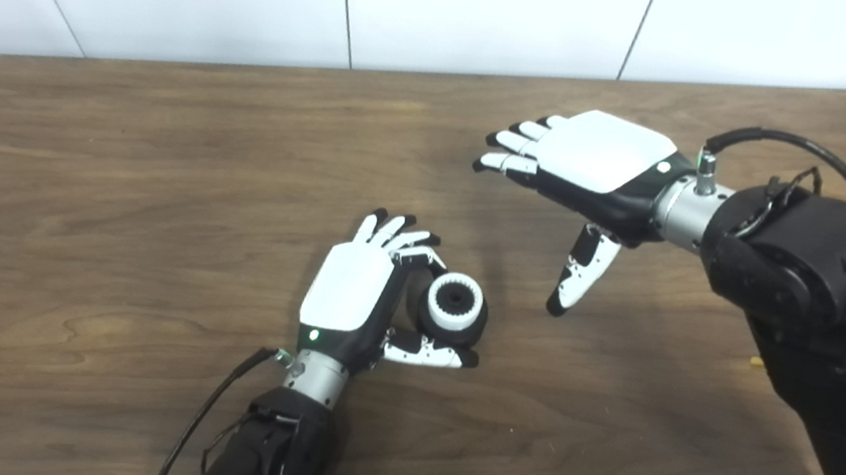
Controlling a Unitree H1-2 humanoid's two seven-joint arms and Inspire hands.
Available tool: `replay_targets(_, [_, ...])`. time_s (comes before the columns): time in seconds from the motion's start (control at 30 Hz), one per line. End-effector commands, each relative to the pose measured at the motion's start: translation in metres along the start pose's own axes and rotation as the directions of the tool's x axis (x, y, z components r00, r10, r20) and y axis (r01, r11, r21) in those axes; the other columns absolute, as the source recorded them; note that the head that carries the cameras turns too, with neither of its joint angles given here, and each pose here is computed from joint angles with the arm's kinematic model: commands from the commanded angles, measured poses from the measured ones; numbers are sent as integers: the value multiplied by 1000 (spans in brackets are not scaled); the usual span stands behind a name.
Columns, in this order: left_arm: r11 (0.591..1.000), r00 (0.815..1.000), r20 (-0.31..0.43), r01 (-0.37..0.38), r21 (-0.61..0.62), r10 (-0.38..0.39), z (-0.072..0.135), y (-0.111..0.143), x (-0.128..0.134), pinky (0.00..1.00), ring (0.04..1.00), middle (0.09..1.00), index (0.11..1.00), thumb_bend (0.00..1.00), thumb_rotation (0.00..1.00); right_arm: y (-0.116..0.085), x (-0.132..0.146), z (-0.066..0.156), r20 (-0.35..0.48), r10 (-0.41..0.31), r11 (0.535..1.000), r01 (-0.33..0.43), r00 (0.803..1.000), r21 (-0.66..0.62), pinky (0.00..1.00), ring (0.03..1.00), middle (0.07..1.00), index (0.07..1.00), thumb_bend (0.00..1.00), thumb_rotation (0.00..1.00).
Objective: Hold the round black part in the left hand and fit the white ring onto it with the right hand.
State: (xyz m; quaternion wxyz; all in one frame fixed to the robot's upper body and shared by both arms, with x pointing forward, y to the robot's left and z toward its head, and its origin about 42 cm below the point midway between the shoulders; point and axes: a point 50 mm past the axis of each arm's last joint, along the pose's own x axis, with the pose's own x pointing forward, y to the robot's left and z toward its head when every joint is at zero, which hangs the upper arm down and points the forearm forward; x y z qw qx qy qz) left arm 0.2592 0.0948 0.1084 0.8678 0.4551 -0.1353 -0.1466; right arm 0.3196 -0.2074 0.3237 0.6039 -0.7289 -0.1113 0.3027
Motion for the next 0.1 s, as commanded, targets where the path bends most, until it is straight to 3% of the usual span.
replay_targets(0.0, [997, 995, -54, 80, -7, -80, -14, -21, -20, 1000, 919, 793, 486, 522, 55, -12, -10, -4, -21, -51, 999, 51, 998, -9, 1000, 1000, 1000, 930, 1000, 364])
replay_targets(0.07, [996, 995, -57, 88, 5, -87, -15, -20, -20, 1000, 916, 790, 489, 522, 61, -11, -10, -4, -23, -50, 999, 50, 998, -8, 1000, 1000, 1000, 932, 1000, 378])
